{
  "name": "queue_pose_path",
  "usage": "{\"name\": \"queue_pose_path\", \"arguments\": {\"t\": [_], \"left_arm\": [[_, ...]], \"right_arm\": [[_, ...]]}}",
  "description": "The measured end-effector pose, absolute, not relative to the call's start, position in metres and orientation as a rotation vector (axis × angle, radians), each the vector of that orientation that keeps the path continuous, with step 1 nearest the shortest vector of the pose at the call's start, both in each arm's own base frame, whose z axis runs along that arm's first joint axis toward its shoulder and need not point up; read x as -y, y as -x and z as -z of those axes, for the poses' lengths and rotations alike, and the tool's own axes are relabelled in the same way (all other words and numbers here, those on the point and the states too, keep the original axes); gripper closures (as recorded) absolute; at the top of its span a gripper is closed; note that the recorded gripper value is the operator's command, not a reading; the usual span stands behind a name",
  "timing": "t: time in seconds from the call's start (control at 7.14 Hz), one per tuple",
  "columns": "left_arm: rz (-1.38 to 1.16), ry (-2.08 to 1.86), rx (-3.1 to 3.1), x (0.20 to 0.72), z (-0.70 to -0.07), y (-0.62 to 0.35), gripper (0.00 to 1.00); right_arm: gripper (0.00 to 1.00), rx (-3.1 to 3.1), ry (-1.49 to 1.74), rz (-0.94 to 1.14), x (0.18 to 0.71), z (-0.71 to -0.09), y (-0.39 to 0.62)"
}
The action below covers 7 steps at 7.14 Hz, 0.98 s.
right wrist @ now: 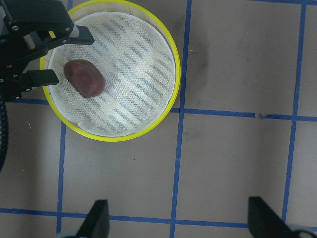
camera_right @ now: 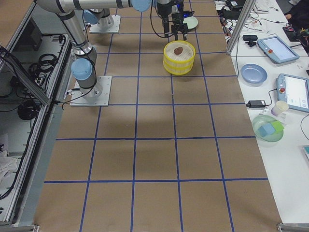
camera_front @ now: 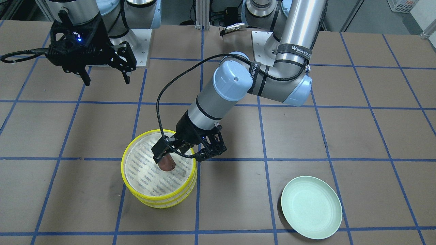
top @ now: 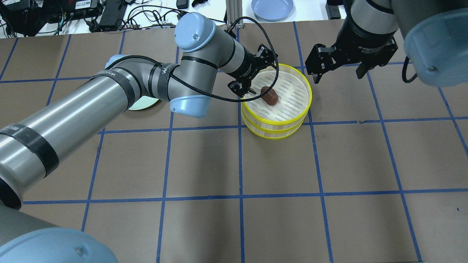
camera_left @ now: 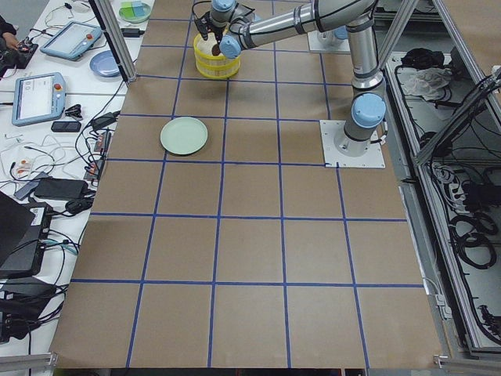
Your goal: Stack buns with steamer
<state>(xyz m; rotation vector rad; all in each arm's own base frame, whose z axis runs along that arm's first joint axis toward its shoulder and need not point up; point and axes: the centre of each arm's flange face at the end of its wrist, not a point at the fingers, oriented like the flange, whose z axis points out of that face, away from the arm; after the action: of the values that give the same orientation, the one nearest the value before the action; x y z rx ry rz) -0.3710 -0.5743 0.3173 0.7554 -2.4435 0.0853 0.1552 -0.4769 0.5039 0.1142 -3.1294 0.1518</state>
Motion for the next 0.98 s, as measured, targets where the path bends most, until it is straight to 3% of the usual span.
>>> {"name": "queue_pose_path", "arguments": {"t": [0.98], "left_arm": [[-0.185,-0.149,2.834,0.599,-0.436,0.191,0.0]], "right_arm": [[0.0,3.125,-0.134,-0.167,0.482,-0.506,-0.154]]}}
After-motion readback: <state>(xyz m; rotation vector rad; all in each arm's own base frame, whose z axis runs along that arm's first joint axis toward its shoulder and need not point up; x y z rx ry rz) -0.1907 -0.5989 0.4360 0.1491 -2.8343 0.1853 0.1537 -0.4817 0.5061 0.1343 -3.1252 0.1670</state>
